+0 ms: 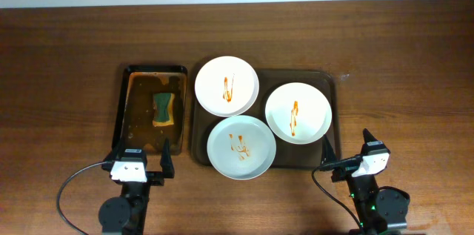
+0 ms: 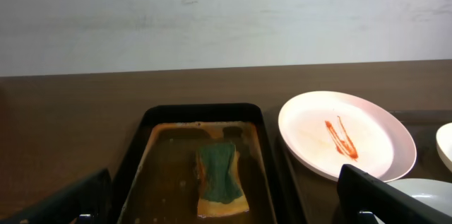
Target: Clean dirty plates on tray and stack at the side
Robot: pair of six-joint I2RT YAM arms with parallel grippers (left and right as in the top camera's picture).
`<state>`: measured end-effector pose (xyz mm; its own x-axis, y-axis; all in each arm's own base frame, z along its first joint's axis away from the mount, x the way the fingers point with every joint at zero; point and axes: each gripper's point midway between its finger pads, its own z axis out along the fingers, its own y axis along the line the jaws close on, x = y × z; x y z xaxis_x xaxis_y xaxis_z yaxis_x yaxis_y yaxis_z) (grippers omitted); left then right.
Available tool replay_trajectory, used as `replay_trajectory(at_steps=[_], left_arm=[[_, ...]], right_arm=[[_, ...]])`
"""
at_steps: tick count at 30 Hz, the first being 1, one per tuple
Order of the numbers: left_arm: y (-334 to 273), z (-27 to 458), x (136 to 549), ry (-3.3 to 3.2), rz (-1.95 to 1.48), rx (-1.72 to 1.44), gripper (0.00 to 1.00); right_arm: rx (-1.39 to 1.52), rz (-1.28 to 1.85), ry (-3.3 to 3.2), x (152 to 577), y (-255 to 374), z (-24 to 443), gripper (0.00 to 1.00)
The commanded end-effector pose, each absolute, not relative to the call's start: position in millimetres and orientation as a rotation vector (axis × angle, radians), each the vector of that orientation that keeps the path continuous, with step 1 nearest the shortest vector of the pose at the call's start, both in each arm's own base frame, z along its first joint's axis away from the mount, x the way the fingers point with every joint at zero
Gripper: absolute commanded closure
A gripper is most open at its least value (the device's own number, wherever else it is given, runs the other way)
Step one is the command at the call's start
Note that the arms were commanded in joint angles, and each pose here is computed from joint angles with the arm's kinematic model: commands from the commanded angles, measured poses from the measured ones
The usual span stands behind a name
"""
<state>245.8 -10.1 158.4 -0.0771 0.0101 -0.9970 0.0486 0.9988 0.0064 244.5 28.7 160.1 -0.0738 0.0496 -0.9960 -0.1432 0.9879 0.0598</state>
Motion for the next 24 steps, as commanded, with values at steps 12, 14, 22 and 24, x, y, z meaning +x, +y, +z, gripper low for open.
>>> replay_trajectory(at_steps=[12, 14, 22, 24], left_arm=[[-11.1, 155.9, 245.9, 1.651, -0.025, 0.067, 0.00], [-11.1, 155.9, 245.9, 1.651, -0.025, 0.067, 0.00], [-11.1, 155.9, 245.9, 1.651, -0.025, 0.067, 0.00], [-11.1, 155.9, 245.9, 1.651, -0.025, 0.067, 0.00]], right_arm=[[-0.061, 0.159, 1.646, 244.6, 27.5, 156.8, 0.01], [-0.061, 0.159, 1.646, 244.6, 27.5, 156.8, 0.02], [-0.061, 0.159, 1.646, 244.6, 27.5, 156.8, 0.02], [-0.061, 0.159, 1.646, 244.6, 27.5, 156.8, 0.02]])
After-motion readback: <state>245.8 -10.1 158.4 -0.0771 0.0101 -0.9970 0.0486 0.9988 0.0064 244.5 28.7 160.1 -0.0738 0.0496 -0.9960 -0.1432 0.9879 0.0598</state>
